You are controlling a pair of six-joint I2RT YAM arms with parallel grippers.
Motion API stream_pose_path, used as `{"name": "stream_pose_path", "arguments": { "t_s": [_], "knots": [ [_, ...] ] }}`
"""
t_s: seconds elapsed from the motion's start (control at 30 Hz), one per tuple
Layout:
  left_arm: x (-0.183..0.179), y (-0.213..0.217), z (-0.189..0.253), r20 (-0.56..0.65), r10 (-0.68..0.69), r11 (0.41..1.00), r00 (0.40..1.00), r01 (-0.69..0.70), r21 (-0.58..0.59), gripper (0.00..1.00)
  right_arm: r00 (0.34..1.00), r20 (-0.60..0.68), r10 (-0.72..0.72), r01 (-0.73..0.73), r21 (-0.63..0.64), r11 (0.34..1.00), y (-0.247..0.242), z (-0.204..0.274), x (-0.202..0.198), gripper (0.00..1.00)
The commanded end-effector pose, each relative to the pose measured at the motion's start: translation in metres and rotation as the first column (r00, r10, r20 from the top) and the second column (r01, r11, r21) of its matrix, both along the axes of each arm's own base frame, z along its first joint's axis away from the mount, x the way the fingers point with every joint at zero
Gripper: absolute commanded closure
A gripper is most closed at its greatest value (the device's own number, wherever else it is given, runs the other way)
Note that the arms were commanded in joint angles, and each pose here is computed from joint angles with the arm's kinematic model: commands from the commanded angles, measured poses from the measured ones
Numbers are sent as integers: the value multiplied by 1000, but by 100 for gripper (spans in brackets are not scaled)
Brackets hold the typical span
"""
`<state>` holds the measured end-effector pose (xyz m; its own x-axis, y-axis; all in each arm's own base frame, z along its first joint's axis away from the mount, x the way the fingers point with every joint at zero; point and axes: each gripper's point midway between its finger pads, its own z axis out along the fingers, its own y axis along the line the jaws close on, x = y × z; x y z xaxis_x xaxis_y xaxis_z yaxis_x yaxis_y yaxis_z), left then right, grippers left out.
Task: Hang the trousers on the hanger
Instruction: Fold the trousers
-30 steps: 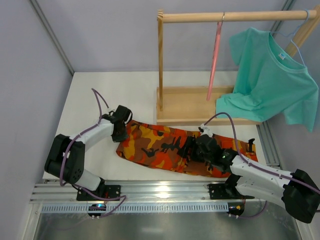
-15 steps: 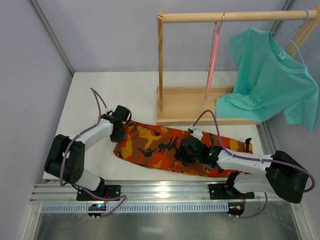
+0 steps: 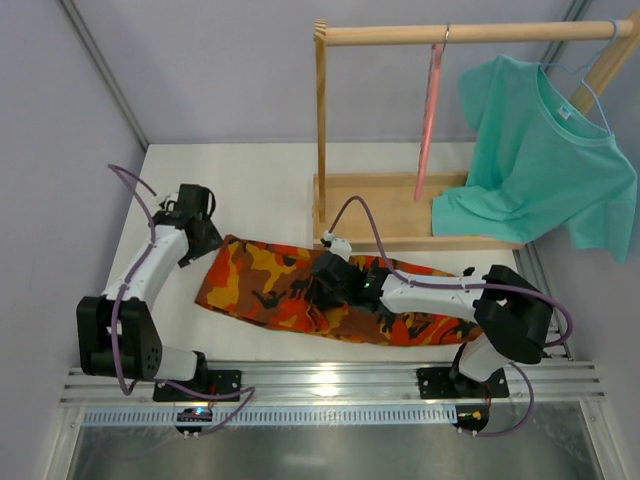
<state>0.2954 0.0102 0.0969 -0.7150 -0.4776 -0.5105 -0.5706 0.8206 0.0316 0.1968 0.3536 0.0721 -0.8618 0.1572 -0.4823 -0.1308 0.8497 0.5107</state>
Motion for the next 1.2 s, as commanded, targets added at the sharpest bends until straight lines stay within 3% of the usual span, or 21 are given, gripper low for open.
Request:
{"name": "stream_pose_path", "arguments": {
  "t_s": [0.0,0.13,0.4,0.97,1.17],
  "knots": [
    [16,-17,45,129,-94,992,987,104,-68,31,995,104,13,-12,-17,1000,3,41,13,96],
    [19,-55,59,216,-219,941,951,265,-211,32,993,120,6,13,-156,988,-35,53,9,96],
    [20,-62,50,208,-261,923,943,307,-231,31,995,79,-66,85,-259,962,-115,28,-7,96],
    [10,-70,27,168,-275,906,946,314,-284,31,967,132,-220,250,-296,922,-225,48,-7,96],
    [4,-85,19,186,-280,874,942,330,-357,31,950,149,-275,308,-289,906,-253,57,-11,96]
  ]
}}
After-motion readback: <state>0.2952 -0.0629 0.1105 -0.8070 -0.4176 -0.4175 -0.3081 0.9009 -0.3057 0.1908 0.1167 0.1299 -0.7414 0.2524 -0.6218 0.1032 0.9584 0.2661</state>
